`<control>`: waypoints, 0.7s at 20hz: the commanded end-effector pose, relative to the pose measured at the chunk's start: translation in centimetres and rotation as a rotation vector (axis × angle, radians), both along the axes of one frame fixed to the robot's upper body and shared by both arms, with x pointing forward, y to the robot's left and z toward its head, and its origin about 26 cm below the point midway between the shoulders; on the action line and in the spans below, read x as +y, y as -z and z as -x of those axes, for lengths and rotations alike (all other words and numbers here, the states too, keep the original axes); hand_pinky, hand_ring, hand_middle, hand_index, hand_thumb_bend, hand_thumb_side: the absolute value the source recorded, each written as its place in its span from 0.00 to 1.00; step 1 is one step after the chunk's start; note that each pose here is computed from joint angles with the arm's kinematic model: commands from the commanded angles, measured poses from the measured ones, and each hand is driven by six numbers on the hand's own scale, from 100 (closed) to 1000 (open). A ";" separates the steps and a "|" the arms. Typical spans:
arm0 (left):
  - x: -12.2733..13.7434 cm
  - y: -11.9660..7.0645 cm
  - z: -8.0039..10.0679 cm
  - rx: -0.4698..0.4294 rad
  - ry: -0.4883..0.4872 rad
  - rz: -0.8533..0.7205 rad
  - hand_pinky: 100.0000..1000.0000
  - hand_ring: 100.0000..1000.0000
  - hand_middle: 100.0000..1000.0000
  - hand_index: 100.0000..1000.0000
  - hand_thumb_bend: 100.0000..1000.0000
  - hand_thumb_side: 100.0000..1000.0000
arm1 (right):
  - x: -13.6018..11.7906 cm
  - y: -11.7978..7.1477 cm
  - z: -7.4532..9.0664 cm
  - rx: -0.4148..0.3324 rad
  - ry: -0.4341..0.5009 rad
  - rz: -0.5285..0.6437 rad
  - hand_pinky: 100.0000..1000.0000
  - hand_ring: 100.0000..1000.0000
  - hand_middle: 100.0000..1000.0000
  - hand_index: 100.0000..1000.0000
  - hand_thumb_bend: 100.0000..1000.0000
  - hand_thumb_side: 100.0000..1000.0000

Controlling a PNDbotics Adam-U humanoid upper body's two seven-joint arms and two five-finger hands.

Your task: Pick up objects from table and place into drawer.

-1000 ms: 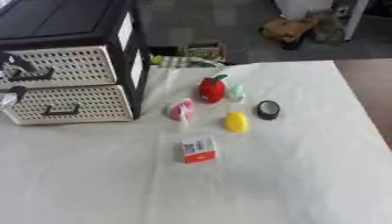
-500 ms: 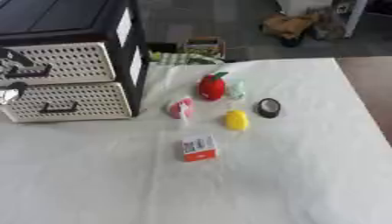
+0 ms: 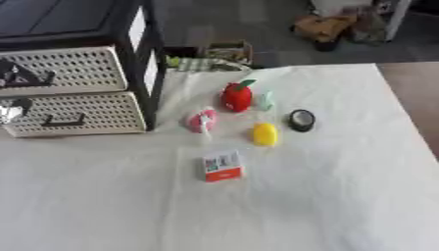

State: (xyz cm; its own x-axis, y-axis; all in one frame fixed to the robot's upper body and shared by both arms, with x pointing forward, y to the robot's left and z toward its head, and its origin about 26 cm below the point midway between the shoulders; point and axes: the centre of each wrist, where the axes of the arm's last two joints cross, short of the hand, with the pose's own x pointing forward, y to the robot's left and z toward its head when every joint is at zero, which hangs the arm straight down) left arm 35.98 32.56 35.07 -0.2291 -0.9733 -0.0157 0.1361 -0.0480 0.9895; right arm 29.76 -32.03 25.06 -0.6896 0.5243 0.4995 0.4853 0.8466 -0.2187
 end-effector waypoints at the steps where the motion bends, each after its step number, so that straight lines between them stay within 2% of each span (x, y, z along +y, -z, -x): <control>1: 0.1 -0.6 0.2 -0.004 -0.013 -0.040 0.00 0.00 0.00 0.85 0.01 0.34 | 0.0 -0.9 0.3 -0.031 -0.003 0.011 0.68 0.53 0.47 0.69 0.34 0.77; 14: 0.0 -0.8 0.3 -0.013 -0.014 -0.063 0.00 0.00 0.00 0.79 0.01 0.34 | 0.0 -0.8 0.3 -0.029 0.000 0.004 0.68 0.53 0.47 0.69 0.35 0.77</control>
State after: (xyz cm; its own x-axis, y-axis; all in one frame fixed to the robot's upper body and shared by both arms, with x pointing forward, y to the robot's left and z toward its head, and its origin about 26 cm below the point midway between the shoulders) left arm 36.26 32.23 34.69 -0.2324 -0.9711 -0.0550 0.1581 -0.0935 0.9830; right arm 29.78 -31.97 24.98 -0.6892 0.5206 0.5040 0.4850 0.8482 -0.2129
